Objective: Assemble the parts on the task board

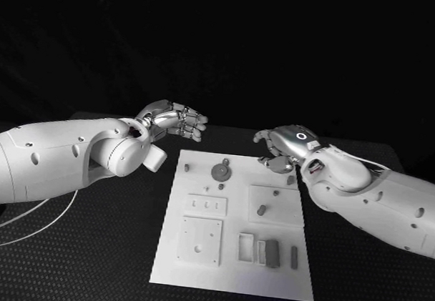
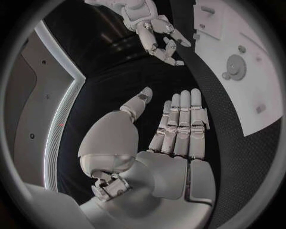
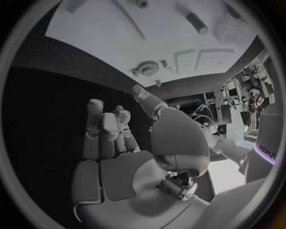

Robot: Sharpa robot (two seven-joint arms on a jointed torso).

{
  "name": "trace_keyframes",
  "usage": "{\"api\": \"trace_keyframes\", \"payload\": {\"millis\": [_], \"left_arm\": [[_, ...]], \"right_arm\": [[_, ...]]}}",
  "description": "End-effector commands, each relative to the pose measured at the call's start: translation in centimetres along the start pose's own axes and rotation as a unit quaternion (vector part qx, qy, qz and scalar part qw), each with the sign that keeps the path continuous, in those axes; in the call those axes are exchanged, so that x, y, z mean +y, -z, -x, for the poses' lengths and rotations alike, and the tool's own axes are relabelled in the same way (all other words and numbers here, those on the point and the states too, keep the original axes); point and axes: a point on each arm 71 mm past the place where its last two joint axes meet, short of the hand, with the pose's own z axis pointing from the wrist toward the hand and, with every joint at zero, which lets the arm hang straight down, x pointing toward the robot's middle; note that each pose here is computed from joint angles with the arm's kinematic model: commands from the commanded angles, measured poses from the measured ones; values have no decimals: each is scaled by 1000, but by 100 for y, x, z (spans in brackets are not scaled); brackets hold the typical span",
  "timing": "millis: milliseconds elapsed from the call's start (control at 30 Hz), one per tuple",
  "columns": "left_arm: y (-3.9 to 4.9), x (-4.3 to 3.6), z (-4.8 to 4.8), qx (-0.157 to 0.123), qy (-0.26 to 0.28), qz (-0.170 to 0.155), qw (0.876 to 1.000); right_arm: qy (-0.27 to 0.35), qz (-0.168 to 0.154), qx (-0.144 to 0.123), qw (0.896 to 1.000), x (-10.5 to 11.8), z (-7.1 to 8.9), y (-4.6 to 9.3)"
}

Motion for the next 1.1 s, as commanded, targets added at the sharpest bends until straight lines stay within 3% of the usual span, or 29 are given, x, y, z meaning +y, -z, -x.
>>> {"api": "trace_keyframes", "payload": {"millis": [33, 133, 200, 433, 600, 733, 1100], "left_arm": [[-1, -20, 1, 4, 0, -8, 1000], [-10, -16, 15, 3, -1, -8, 1000], [-19, -14, 16, 3, -1, -8, 1000], [-29, -12, 13, 8, 0, -10, 1000], [-28, -14, 17, 9, 0, -13, 1000], [-37, -10, 15, 9, 0, -11, 1000], [-39, -4, 19, 7, -1, -9, 1000]], "right_arm": [[-87, -2, 35, 996, -180, -27, 140], [-147, -14, 68, 987, -418, -75, 265], [-186, -36, 74, 979, -594, -102, 315], [-187, -59, 94, 976, -954, -182, 488], [-182, -75, 97, 976, -1035, -319, 545], [-196, -93, 106, 970, -1049, -406, 514], [-196, -100, 113, 969, -1034, -569, 558]]}}
